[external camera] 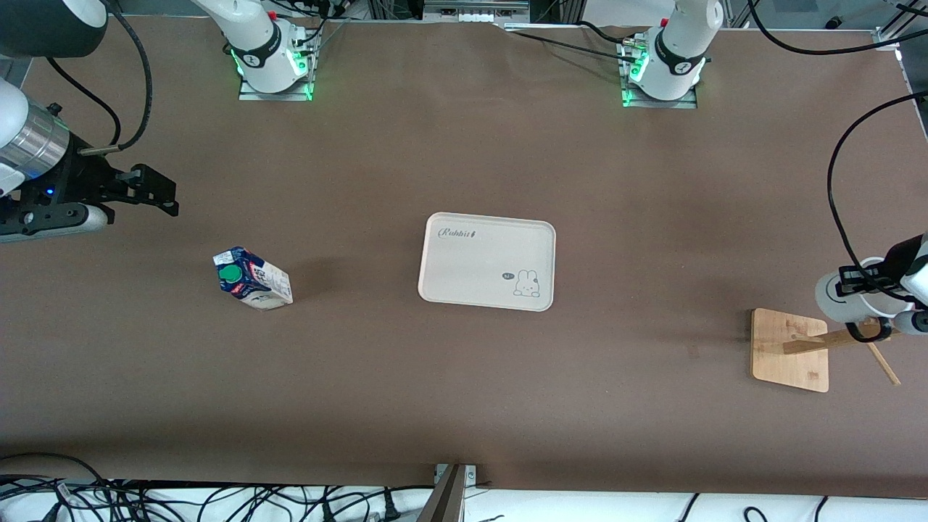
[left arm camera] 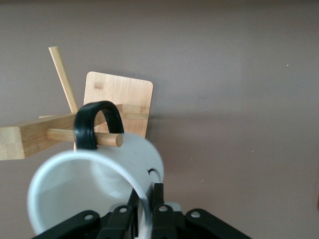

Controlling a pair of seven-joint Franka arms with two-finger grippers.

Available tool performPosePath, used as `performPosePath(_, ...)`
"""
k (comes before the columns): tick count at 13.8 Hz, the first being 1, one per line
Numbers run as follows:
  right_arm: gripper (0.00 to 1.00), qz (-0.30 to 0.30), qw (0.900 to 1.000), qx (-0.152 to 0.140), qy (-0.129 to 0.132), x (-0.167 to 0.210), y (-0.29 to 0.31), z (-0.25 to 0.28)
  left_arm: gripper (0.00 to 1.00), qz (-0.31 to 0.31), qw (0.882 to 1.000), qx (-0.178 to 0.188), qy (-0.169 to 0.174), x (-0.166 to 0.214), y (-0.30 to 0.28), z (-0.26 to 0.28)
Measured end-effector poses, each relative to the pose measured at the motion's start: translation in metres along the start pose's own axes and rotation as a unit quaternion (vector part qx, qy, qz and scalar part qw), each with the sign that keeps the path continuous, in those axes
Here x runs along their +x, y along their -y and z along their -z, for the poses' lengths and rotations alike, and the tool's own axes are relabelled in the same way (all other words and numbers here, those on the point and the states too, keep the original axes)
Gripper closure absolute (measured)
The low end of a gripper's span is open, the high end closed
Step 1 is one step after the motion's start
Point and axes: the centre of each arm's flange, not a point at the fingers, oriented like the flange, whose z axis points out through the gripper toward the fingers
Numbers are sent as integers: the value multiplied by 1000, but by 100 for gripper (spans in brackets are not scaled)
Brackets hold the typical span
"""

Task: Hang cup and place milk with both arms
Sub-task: 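Hang the mug handle on the stand peg with the left gripper, then open the left gripper and draw it back from the mug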

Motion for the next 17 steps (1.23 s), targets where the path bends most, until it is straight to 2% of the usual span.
performPosePath(6,0,0,1000,0,0,0,0,0,19,-5,1000,-5,29,-6,-8,-2)
performPosePath(8,0,0,1000,0,0,0,0,0,0,-17,999,-5,27,-7,-23,7)
performPosePath(14,0,0,1000,0,0,0,0,0,0,-7,1000,9,18,-18,-71,39)
performPosePath(16,0,0,1000,0,0,0,0,0,0,0,1000,25,3,-24,-95,55)
performPosePath(17,0,0,1000,0,0,0,0,0,0,4,1000,20,-15,-31,-106,64)
